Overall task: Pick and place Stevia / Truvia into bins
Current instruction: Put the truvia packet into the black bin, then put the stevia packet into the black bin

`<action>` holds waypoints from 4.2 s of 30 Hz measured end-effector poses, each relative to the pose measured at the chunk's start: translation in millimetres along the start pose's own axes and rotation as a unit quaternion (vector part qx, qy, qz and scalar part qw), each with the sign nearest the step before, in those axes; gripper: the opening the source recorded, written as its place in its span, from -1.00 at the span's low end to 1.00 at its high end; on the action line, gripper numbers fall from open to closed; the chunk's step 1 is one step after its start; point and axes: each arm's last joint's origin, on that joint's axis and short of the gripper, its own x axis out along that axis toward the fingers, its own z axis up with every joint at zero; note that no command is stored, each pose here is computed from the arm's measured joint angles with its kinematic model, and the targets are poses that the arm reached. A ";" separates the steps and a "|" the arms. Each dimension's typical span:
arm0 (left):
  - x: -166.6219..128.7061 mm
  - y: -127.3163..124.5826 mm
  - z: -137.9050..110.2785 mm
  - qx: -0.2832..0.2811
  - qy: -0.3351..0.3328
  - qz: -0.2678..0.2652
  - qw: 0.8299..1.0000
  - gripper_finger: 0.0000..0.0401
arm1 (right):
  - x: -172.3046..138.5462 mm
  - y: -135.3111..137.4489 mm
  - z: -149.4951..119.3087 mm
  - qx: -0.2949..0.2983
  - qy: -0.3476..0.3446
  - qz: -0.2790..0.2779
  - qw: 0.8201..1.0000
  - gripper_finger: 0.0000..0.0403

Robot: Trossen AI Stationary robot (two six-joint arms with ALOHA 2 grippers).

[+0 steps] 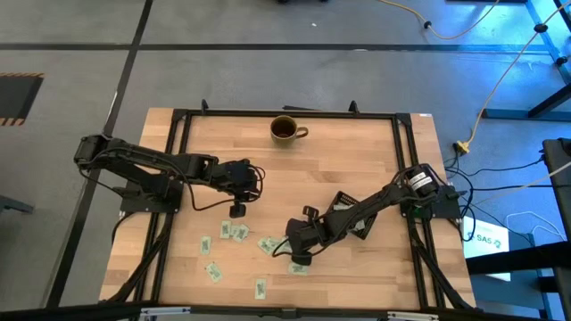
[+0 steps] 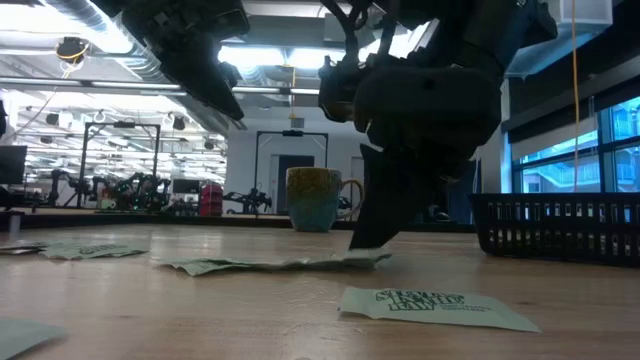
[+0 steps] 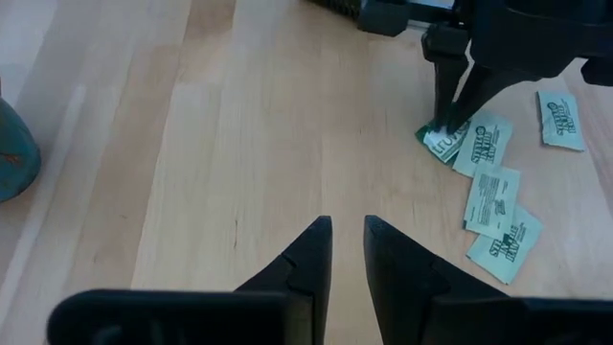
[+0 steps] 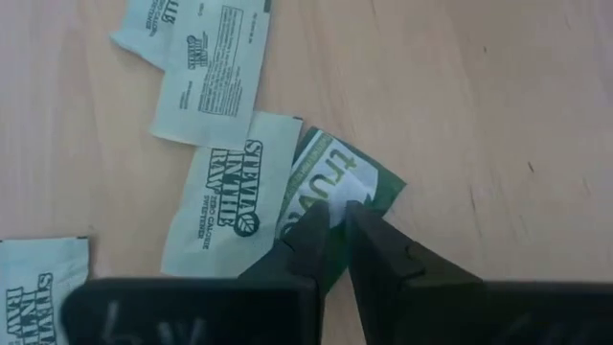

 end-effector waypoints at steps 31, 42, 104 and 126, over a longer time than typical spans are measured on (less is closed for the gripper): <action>0.1 -0.1 1.3 0.000 -0.007 0.001 1.000 -0.73 | -167.6 -32.7 -13.6 0.179 -0.003 -0.099 0.979 -0.98; 0.1 -0.2 2.2 0.008 -0.012 0.001 1.000 -0.74 | -136.3 -56.5 -70.4 0.265 0.019 -0.144 0.953 -0.97; 0.1 0.1 0.8 0.011 -0.005 0.001 1.000 -0.78 | -64.8 73.7 16.8 -0.024 -0.002 0.047 0.999 -0.37; 0.1 0.1 1.0 0.025 -0.006 0.001 1.000 -0.78 | -26.3 88.4 -21.2 -0.021 0.126 0.031 0.991 -0.56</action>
